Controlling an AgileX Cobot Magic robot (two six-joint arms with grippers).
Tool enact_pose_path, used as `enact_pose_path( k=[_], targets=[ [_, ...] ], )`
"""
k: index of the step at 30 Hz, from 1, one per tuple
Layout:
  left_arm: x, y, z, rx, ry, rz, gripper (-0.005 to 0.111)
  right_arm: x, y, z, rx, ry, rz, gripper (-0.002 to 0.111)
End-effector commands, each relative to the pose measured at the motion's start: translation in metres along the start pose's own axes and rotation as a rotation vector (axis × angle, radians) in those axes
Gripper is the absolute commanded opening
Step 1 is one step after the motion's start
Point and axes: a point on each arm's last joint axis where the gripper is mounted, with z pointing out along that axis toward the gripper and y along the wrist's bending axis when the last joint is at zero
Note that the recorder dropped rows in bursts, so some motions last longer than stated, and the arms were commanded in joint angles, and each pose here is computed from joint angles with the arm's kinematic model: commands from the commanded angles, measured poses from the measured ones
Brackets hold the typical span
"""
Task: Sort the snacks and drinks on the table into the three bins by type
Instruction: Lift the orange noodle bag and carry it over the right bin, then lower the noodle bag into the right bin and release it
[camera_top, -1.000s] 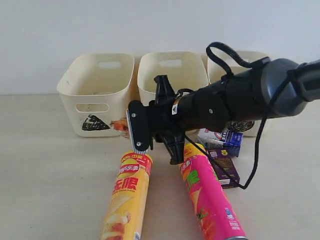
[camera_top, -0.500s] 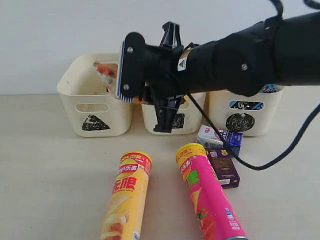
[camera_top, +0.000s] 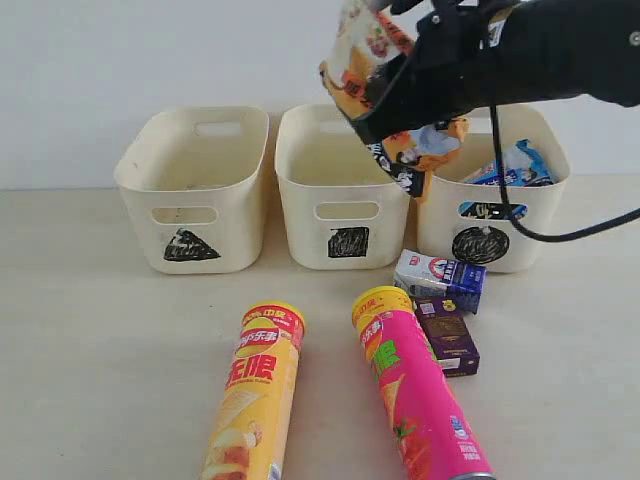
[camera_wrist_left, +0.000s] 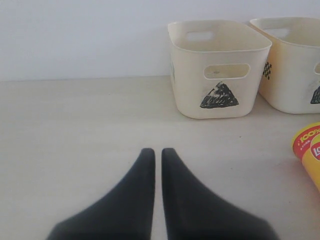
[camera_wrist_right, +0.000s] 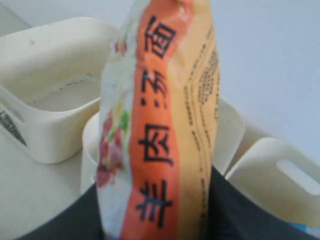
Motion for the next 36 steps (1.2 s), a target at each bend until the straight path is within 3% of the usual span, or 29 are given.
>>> enact_pose_path(
  k=[1,5,13,25,32,36],
  targets=[
    [0.000,0.000,0.000,-0.004,-0.008,-0.006,0.004,0.001,-0.033,-0.006,0.099,-0.057,0.167,0.001],
    [0.000,0.000,0.000,-0.004,-0.008,-0.006,0.004,0.009,-0.065,-0.008,0.192,-0.103,0.338,0.001],
    [0.000,0.000,0.000,-0.004,-0.008,-0.006,0.004,0.024,-0.104,0.030,0.265,-0.053,0.425,0.001],
    [0.000,0.000,0.000,-0.004,-0.008,-0.006,0.004,0.047,-0.130,0.095,0.284,0.012,0.456,0.001],
    [0.000,0.000,0.000,-0.004,-0.008,-0.006,0.004,0.079,-0.146,0.109,0.316,0.093,0.694,0.001],
    [0.000,0.000,0.000,-0.004,-0.008,-0.006,0.004,0.090,-0.146,0.116,0.312,0.157,0.718,0.002]
  ],
)
